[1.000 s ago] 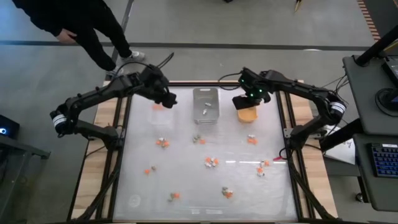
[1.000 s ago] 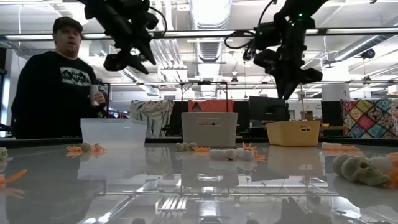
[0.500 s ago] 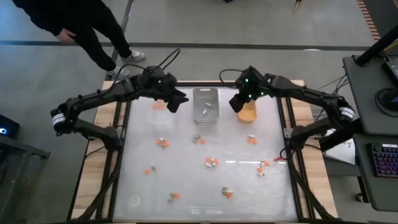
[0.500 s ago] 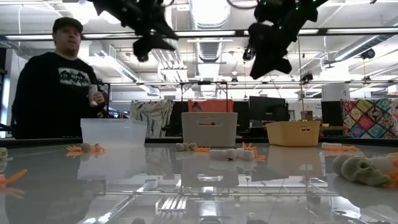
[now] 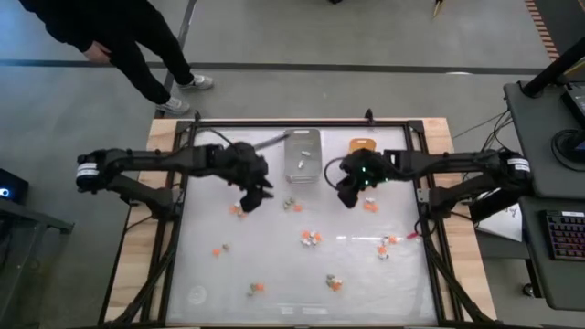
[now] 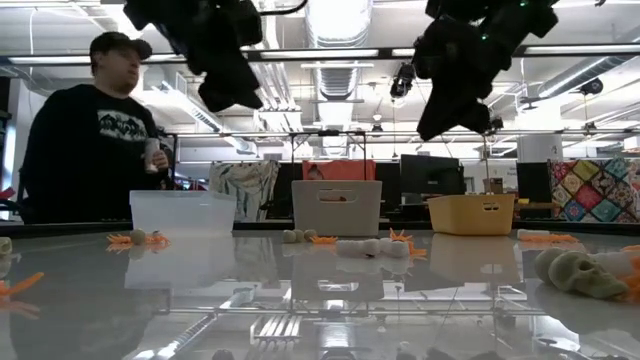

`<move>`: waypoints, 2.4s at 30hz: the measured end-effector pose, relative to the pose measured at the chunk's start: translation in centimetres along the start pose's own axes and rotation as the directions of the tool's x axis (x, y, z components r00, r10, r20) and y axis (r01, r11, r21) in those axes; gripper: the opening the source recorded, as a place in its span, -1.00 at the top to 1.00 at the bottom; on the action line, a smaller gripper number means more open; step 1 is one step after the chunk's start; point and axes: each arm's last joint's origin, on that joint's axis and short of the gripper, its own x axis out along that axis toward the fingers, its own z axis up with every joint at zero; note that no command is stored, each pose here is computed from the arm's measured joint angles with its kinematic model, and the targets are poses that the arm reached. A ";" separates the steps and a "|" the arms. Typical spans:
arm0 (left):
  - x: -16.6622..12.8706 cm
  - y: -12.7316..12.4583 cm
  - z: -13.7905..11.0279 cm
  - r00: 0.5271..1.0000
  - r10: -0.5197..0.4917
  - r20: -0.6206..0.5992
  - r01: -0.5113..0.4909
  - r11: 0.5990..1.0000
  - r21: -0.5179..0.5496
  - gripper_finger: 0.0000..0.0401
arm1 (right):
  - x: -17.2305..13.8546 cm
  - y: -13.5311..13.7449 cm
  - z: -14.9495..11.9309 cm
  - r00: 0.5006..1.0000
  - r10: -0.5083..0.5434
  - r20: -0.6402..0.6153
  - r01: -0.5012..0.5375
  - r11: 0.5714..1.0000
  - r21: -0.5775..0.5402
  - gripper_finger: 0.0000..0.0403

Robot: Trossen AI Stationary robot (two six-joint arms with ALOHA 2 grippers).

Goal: Sort Halloween decoration
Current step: Put the white skeleton toy into the gray bin

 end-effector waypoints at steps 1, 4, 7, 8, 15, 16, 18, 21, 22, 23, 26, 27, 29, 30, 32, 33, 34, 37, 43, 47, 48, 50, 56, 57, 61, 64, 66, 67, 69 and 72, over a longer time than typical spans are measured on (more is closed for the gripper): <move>0.2 -0.5 -0.3 1.000 -0.014 -0.010 0.015 1.000 0.027 0.24 | 0.1 0.4 -0.3 1.000 0.014 -0.002 -0.014 1.000 -0.012 0.67; 0.8 -1.7 -1.1 0.998 -0.042 -0.044 0.046 0.996 0.073 0.24 | 0.4 1.3 -0.6 0.999 0.052 0.011 -0.052 0.998 -0.040 0.67; 1.2 -2.5 -1.9 0.997 -0.028 -0.067 0.036 0.992 0.123 0.24 | 0.4 1.8 -0.5 0.997 0.070 0.029 -0.071 0.997 0.035 0.67; 1.3 -2.7 -2.1 0.998 -0.016 -0.069 0.027 0.988 0.155 0.24 | 0.5 1.9 -0.6 0.997 0.074 0.022 -0.076 0.994 0.074 0.67; 2.7 -4.0 -3.2 1.000 -0.025 0.010 0.020 0.947 0.320 0.24 | 0.8 3.0 -2.1 0.995 0.070 -0.070 -0.060 0.988 0.142 0.67; 3.0 -4.2 -3.5 0.999 -0.038 0.030 0.027 0.945 0.325 0.24 | 0.9 3.0 -2.4 0.994 0.067 -0.086 -0.054 0.989 0.138 0.67; 3.4 -4.6 -4.2 0.996 -0.064 0.057 0.043 0.948 0.315 0.24 | 1.0 3.3 -3.1 0.992 0.067 -0.109 -0.054 0.991 0.120 0.67; 4.1 -5.3 -5.1 0.988 -0.078 0.136 0.038 0.960 0.276 0.24 | 1.4 3.3 -4.1 0.988 0.060 -0.144 -0.048 0.995 0.088 0.67; 4.2 -5.6 -5.4 0.982 -0.081 0.170 0.033 0.964 0.266 0.24 | 1.5 3.3 -4.4 0.987 0.058 -0.150 -0.047 0.996 0.077 0.67; 4.4 -5.8 -5.7 0.975 -0.085 0.206 0.030 0.966 0.257 0.24 | 1.6 3.2 -4.5 0.986 0.056 -0.155 -0.048 0.997 0.057 0.67; 4.9 -6.6 -6.5 0.944 -0.128 0.305 0.047 0.965 0.258 0.24 | 1.8 2.9 -5.0 0.988 0.026 -0.154 -0.025 1.000 0.005 0.67; 5.1 -6.8 -6.7 0.930 -0.145 0.338 0.057 0.965 0.256 0.24 | 1.9 2.8 -5.1 0.990 0.006 -0.144 -0.007 1.000 -0.009 0.67; 5.6 -7.1 -6.8 0.906 -0.166 0.389 0.069 0.966 0.251 0.24 | 1.9 2.7 -4.9 0.993 -0.028 -0.112 0.024 0.999 -0.041 0.67; 5.9 -7.1 -6.9 0.900 -0.171 0.401 0.072 0.966 0.250 0.24 | 1.9 2.8 -4.9 0.994 -0.034 -0.099 0.027 0.998 -0.065 0.67; 6.6 -7.2 -6.9 0.890 -0.178 0.420 0.075 0.965 0.250 0.24 | 1.9 2.9 -4.6 0.997 -0.023 -0.068 0.015 0.993 -0.115 0.67; 7.0 -7.2 -6.8 0.888 -0.179 0.423 0.075 0.965 0.251 0.24 | 1.9 3.0 -4.5 0.999 -0.016 -0.049 0.009 0.990 -0.141 0.67; 7.5 -7.2 -6.8 0.890 -0.178 0.420 0.072 0.964 0.255 0.24 | 1.9 3.2 -4.3 1.000 -0.005 -0.024 0.001 0.986 -0.167 0.67; 9.0 -7.3 -6.7 0.906 -0.164 0.390 0.055 0.960 0.276 0.24 | 1.9 3.9 -3.8 0.998 0.045 0.045 -0.032 0.967 -0.253 0.67; 12.6 -7.3 -7.1 0.940 -0.131 0.316 0.015 0.939 0.344 0.24 | 1.9 5.0 -3.5 0.981 0.135 0.137 -0.077 0.928 -0.364 0.67; 14.6 -7.0 -7.3 0.948 -0.117 0.295 -0.004 0.926 0.379 0.24 | 1.9 5.0 -3.7 0.981 0.139 0.135 -0.080 0.925 -0.372 0.67; 15.1 -7.0 -7.4 0.949 -0.114 0.294 -0.008 0.923 0.386 0.24 | 2.0 5.0 -3.7 0.981 0.138 0.134 -0.079 0.925 -0.372 0.67; 16.0 -6.9 -7.4 0.950 -0.111 0.291 -0.014 0.917 0.398 0.24 | 2.1 4.9 -3.9 0.982 0.135 0.130 -0.078 0.925 -0.372 0.67; 17.8 -6.8 -7.9 0.962 -0.096 0.255 -0.020 0.909 0.416 0.24 | 2.5 4.5 -4.5 0.985 0.125 0.117 -0.076 0.932 -0.355 0.67; 18.0 -6.7 -7.9 0.963 -0.095 0.252 -0.019 0.909 0.416 0.24 | 2.5 4.4 -4.6 0.985 0.124 0.116 -0.076 0.933 -0.351 0.67; 18.4 -6.6 -8.2 0.967 -0.093 0.238 -0.018 0.905 0.424 0.24 | 2.6 4.3 -4.7 0.986 0.122 0.112 -0.077 0.938 -0.338 0.67; 18.5 -6.6 -8.2 0.967 -0.096 0.235 -0.013 0.905 0.425 0.24 | 2.6 4.3 -4.7 0.986 0.121 0.112 -0.078 0.940 -0.333 0.67; 18.5 -6.6 -8.2 0.967 -0.097 0.235 -0.013 0.905 0.425 0.24 | 2.6 4.3 -4.7 0.986 0.121 0.112 -0.078 0.940 -0.332 0.67; 18.5 -6.6 -8.2 0.967 -0.097 0.235 -0.013 0.905 0.425 0.24 | 2.6 4.3 -4.7 0.986 0.121 0.112 -0.078 0.940 -0.332 0.67; 18.5 -6.6 -8.3 0.967 -0.097 0.234 -0.012 0.905 0.425 0.24 | 2.6 4.3 -4.7 0.986 0.122 0.112 -0.078 0.941 -0.330 0.67; 18.7 -6.5 -8.5 0.969 -0.095 0.229 -0.012 0.905 0.426 0.24 | 2.6 4.3 -4.7 0.986 0.121 0.112 -0.080 0.944 -0.321 0.67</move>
